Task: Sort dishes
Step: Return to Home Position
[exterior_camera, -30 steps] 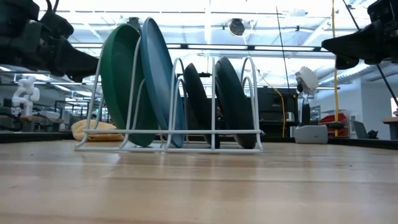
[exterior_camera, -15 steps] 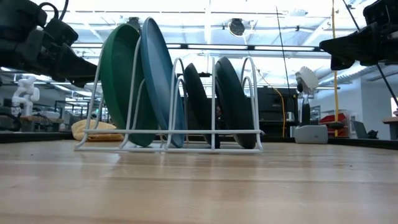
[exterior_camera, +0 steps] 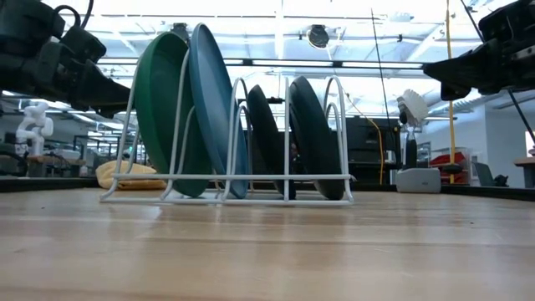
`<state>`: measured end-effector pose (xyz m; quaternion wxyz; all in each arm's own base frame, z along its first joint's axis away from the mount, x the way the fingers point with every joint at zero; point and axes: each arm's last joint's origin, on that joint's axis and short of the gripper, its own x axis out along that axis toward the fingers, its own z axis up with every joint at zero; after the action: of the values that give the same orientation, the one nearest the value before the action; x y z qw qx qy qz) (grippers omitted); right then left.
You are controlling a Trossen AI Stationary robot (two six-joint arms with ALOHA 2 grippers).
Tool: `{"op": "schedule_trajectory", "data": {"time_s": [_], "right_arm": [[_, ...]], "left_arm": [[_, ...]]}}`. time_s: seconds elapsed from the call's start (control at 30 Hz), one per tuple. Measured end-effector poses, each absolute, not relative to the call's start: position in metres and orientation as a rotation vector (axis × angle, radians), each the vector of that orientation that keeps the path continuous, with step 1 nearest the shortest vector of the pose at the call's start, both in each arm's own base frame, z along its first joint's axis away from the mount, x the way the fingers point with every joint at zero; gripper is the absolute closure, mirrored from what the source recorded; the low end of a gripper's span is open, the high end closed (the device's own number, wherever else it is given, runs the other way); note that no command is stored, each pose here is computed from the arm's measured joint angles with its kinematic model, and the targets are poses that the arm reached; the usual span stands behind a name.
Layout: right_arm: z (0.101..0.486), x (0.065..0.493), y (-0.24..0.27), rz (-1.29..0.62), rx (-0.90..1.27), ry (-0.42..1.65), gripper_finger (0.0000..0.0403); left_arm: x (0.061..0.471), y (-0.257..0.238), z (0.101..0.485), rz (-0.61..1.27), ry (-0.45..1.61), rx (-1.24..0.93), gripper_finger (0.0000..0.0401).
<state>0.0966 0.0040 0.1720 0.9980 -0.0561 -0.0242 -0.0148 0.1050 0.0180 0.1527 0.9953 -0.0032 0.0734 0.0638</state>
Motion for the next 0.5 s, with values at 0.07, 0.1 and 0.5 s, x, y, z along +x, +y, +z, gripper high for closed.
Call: {"op": "schedule_trajectory", "data": {"time_s": [0.07, 0.1, 0.5], "right_arm": [[0.1718, 0.0966, 0.0036, -0.034, -0.113, -0.047, 0.0403], [0.1718, 0.0966, 0.0036, -0.034, -0.114, -0.047, 0.0403], [0.1719, 0.0967, 0.0026, -0.066, -0.111, -0.046, 0.0403]], "left_arm": [[0.105, 0.0179, 0.1528, 0.127, 0.146, -0.004, 0.0254], [0.105, 0.0179, 0.1529, 0.126, 0.145, -0.004, 0.0254], [0.1048, 0.0196, 0.1531, 0.188, 0.142, -0.003, 0.0254]]}}
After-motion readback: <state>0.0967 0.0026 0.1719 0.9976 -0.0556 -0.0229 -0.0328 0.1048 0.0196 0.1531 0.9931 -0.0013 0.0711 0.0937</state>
